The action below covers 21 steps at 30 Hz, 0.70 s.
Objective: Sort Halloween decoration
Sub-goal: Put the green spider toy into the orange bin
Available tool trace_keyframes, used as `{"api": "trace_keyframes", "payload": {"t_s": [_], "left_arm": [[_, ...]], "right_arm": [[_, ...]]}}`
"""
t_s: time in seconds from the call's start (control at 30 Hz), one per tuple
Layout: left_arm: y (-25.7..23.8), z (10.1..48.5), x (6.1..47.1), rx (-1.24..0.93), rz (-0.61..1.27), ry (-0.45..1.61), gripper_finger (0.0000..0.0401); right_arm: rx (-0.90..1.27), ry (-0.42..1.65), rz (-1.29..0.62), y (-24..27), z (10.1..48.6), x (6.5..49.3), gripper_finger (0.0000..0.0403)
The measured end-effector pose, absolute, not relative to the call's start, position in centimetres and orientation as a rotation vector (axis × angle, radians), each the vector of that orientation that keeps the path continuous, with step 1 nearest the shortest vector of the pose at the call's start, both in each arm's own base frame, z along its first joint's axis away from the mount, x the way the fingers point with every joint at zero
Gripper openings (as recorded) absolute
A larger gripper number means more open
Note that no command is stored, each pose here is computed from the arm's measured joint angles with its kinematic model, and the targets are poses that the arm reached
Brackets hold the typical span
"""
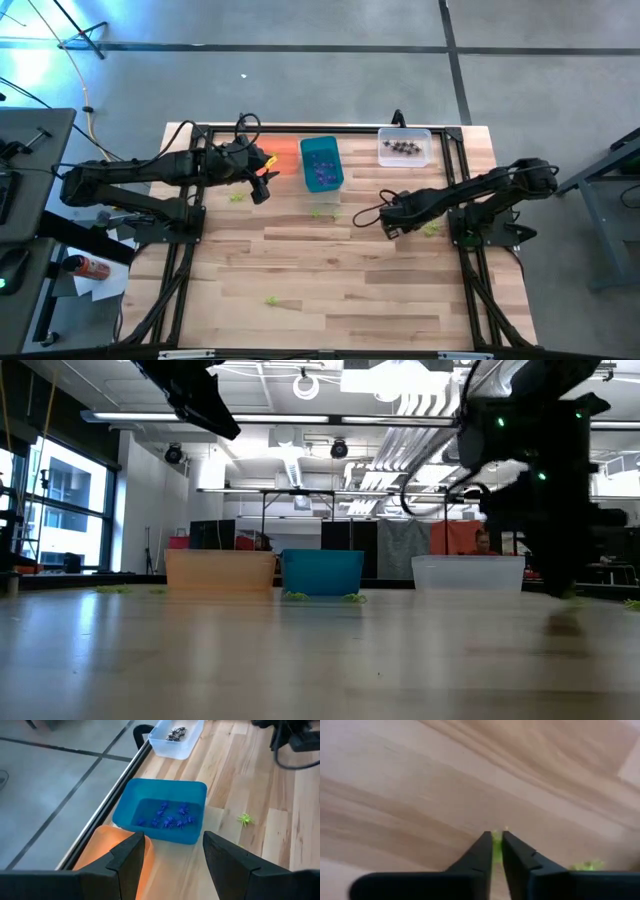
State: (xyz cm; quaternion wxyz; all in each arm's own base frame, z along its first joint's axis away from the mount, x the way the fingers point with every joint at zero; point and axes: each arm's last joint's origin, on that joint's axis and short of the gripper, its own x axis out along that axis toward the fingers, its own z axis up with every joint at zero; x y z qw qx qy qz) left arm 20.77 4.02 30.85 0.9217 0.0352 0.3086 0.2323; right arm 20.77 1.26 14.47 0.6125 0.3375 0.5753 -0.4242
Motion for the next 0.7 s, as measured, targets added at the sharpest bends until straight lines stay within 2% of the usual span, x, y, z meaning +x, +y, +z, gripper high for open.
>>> {"api": "trace_keyframes", "payload": {"t_s": [0.1, 0.33, 0.7], "left_arm": [[4.1, 30.9, 20.8, 0.079, 0.483, 0.633, 0.0188], [4.3, 31.4, 21.1, 0.066, 0.481, 0.567, 0.0188], [5.1, 33.7, 22.8, 0.041, 0.247, 0.275, 0.0188]], "right_arm": [[0.762, 1.266, -0.908, 1.2, 15.9, 21.4, 0.0005], [0.689, 1.074, -0.685, 0.7, 20.6, 22.0, 0.0002], [0.443, 0.151, -0.176, -1.4, 31.6, 23.3, 0.0001]]}}
